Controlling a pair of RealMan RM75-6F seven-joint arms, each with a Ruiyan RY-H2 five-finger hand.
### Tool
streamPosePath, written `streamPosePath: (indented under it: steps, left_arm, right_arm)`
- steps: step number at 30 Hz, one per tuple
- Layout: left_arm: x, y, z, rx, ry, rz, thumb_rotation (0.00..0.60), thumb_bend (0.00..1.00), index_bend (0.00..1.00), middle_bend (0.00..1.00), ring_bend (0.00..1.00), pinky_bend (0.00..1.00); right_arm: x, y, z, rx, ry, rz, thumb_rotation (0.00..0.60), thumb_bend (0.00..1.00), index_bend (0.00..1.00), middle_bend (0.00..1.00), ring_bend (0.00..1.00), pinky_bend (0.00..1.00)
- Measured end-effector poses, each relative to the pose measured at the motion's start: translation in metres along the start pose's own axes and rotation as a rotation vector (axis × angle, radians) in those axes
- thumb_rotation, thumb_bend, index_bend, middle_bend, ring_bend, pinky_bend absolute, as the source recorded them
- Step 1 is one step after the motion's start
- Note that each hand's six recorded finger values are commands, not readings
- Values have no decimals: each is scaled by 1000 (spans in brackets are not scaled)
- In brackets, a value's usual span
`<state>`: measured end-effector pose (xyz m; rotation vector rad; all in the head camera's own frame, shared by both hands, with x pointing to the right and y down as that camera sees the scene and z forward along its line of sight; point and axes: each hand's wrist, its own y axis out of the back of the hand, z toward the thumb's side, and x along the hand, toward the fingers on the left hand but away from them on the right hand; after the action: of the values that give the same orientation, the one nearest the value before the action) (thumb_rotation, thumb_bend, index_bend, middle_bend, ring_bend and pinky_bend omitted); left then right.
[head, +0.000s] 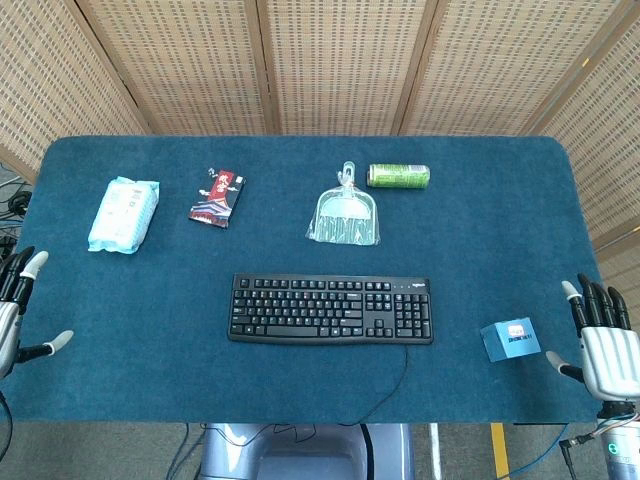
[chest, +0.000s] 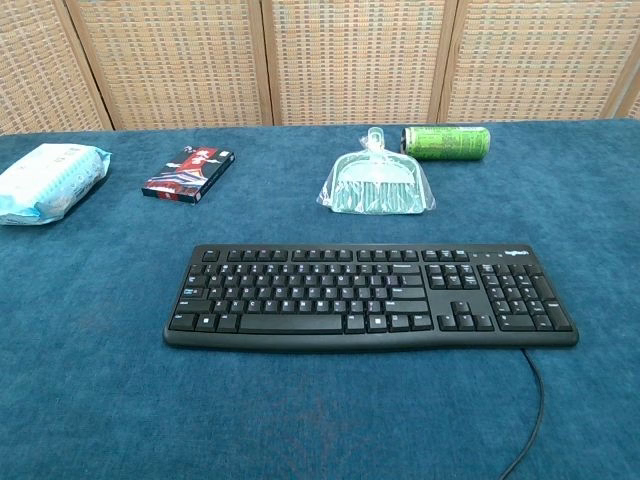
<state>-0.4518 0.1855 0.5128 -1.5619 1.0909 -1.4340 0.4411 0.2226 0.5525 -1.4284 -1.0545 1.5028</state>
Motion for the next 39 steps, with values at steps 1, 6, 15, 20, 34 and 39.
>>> streamPosePath:
  steps: [1, 6, 15, 20, 34, 39]
  left_arm:
    - [0, 0, 0, 0, 1, 0, 600, 0, 0, 0, 0, 0]
    - [-1, 1, 0, -4, 2, 6, 600, 0, 0, 0, 0, 0]
    - [1, 3, 0, -4, 10, 25, 600, 0, 0, 0, 0, 0]
    - [5, 3, -3, -3, 26, 35, 600, 0, 0, 0, 0, 0]
    - [18, -1, -10, -7, 69, 11, 600, 0, 0, 0, 0, 0]
    - [20, -2, -10, -6, 74, 8, 600, 0, 0, 0, 0, 0]
  right_arm:
    - [0, 0, 0, 1, 0, 0, 600, 0, 0, 0, 0, 0]
    - [-2, -2, 0, 0, 2, 11, 600, 0, 0, 0, 0, 0]
    - [-46, 16, 24, 70, 92, -9, 600, 680, 0, 287, 373, 351]
    - [-92, 33, 59, 86, 163, -13, 600, 1000, 0, 587, 743, 736]
    - [-158, -12, 199, 86, 411, 254, 600, 1000, 75, 619, 982, 975]
    - [-155, -35, 223, 153, 442, 316, 600, 1000, 100, 628, 1000, 1000]
